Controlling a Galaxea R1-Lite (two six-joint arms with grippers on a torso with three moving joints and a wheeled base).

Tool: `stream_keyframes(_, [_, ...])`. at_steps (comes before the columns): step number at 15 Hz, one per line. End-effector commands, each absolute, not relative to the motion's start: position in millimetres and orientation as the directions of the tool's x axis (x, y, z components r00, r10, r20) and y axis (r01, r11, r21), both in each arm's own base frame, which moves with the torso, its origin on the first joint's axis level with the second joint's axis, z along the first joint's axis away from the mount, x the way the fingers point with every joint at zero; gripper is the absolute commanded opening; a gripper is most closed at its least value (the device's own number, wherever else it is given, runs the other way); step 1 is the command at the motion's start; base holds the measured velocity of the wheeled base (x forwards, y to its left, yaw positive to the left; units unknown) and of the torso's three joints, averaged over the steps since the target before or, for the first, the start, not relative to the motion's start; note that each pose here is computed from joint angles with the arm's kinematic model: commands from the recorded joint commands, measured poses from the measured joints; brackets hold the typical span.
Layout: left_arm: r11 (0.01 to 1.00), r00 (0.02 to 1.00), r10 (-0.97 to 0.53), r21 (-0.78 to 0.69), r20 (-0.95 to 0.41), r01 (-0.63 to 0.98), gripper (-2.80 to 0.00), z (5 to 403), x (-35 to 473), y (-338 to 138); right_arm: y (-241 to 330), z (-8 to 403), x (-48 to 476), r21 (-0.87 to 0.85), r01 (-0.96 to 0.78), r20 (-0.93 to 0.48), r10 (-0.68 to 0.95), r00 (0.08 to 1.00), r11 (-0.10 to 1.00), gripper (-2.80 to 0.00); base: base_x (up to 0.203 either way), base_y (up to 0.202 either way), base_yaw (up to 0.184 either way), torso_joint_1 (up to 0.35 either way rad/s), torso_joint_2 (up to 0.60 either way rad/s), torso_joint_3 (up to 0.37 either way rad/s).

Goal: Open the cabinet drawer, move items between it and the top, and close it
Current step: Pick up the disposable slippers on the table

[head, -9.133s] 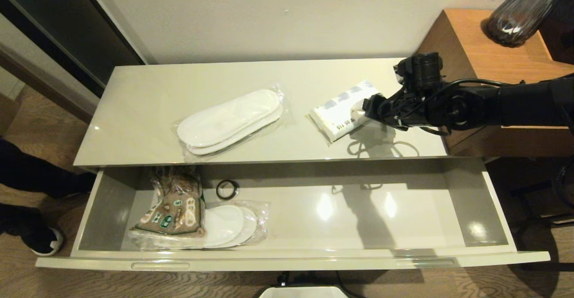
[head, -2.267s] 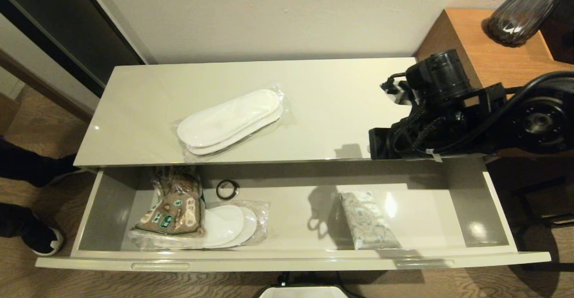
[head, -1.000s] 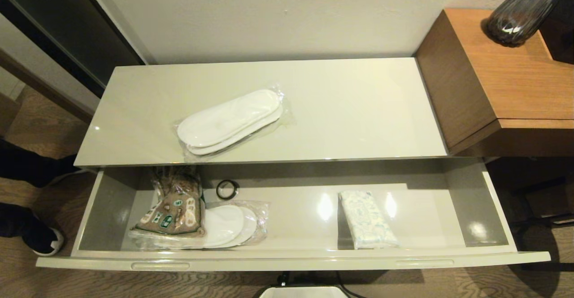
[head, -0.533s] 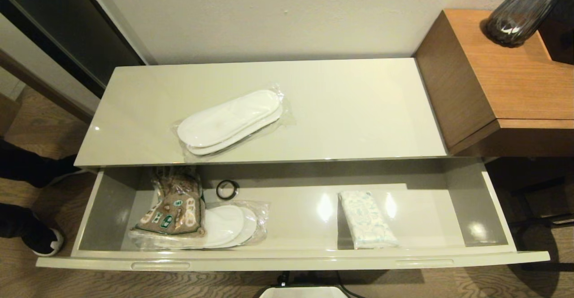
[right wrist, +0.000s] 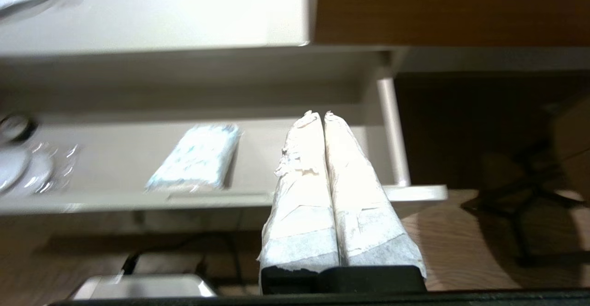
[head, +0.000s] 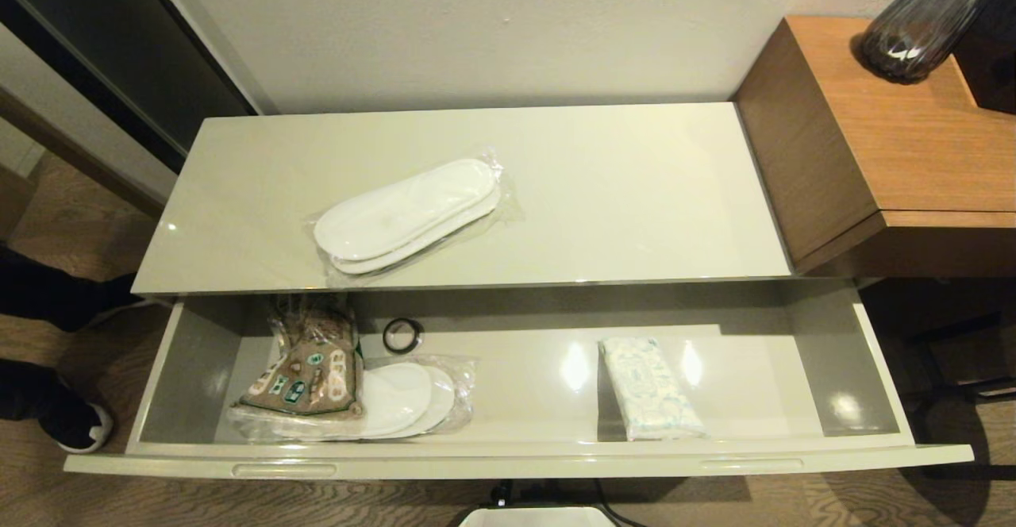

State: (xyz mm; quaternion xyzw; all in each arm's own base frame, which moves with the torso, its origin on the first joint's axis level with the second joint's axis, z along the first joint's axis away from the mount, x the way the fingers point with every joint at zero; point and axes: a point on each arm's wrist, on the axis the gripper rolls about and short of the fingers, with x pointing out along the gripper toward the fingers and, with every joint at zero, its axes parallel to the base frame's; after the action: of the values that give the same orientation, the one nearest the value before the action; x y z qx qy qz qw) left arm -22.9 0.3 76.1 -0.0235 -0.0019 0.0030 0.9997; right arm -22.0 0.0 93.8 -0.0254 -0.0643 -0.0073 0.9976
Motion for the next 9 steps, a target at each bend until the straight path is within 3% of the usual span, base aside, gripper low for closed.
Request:
stream_keyframes(1, [0.999,1.000,0.006,-0.048,0.005,-0.006,-2.80,76.2,-22.9,0.3,0.2,73.5,-20.4,-0.029,0.003,-0.049,-0.005,0.999,1.000,-2.80,0.000,0.000,0.000,0.000,0.00,0.000])
stream_keyframes(9, [0.999,1.000,0.006,-0.044,0.001,-0.006,-2.80,76.0,-23.0,0.3,0.2,72.8,-20.4,-0.009,0.004,-0.058,-0.005,0.998,1.000,-2.80,0.000,0.000,0.000,0.000,0.00,0.000])
